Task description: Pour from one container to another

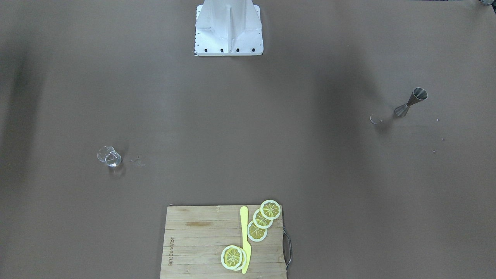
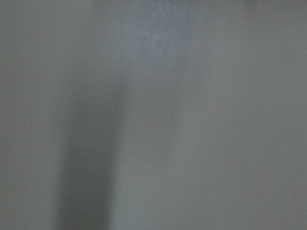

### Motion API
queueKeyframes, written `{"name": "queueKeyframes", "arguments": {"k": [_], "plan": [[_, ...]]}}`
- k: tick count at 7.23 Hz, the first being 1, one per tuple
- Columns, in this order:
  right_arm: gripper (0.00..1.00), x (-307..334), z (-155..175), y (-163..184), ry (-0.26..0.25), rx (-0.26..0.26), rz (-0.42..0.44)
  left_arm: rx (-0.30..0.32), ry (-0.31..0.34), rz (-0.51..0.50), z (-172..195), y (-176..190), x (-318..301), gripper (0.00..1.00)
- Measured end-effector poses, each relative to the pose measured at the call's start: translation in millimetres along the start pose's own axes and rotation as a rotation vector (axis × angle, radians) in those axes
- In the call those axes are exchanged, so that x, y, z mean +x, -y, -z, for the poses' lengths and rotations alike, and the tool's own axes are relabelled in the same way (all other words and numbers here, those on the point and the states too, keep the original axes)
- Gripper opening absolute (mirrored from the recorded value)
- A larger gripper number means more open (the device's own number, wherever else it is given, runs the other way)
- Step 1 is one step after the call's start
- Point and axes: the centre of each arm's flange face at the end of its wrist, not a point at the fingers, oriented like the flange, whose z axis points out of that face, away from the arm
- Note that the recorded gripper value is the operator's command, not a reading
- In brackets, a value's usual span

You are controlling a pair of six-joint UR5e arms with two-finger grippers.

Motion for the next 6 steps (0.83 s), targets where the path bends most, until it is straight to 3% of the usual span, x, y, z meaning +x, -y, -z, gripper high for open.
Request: {"name": "queueKeyframes", "arguments": {"k": [3, 6], "plan": [[1.00, -2, 1, 2, 0.000, 0.007, 0.020, 0.131, -0.012, 0.005, -31, -28, 65, 0.97], [1.00, -10, -3, 1, 0.006, 0.094, 0.130, 0.267, 0.010, -0.002, -49, -65, 105, 0.97]]}}
